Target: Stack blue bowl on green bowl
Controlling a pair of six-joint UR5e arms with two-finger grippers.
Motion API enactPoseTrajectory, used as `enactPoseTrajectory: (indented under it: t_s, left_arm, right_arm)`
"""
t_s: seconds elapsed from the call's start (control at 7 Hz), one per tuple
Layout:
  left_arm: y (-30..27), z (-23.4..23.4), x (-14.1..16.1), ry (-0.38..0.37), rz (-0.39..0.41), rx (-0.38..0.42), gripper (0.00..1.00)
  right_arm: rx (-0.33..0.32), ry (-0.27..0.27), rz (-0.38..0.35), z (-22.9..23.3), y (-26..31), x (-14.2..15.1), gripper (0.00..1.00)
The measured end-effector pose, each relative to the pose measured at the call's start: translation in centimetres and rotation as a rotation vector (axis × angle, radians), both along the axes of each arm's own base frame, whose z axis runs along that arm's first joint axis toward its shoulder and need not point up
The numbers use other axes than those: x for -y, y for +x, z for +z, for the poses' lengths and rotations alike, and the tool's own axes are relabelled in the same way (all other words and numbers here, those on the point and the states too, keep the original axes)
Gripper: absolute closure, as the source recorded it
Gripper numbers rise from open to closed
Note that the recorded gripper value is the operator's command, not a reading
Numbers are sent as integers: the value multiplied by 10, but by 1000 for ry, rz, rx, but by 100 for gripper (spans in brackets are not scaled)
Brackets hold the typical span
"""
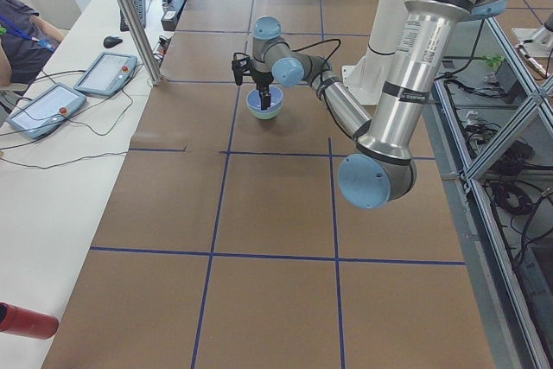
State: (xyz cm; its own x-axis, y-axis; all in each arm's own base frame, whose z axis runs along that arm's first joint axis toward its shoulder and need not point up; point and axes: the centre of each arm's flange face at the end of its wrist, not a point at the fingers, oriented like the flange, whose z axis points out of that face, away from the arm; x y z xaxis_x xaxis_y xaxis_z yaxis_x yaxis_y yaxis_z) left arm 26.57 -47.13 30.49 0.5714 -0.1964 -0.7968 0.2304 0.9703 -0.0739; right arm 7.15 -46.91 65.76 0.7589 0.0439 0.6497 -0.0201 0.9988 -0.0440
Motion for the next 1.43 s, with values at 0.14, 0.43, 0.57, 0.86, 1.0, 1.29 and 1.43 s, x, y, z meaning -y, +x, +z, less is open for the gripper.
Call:
enactPoseTrajectory:
  t_s: [0.14,0.43,0.57,0.86,1.0,1.29,1.43]
  left_arm:
    - [-63,41,13,85,42,56,0]
    - [-187,146,11,227,181,204,0]
    - [-247,196,7,268,256,269,0]
    - [-349,282,-11,291,338,325,0]
    - [-371,313,-23,263,344,321,0]
    - [-377,342,-43,219,333,253,0]
    - [-374,346,-49,204,313,205,0]
  right_arm:
    - [0,-1,0,0,0,0,0]
    - [0,-1,0,0,0,0,0]
    - [0,-1,0,0,0,0,0]
    - [0,-1,0,0,0,0,0]
    - [0,-1,0,0,0,0,0]
    - [0,0,0,0,0,0,0]
    - [0,0,0,0,0,0,0]
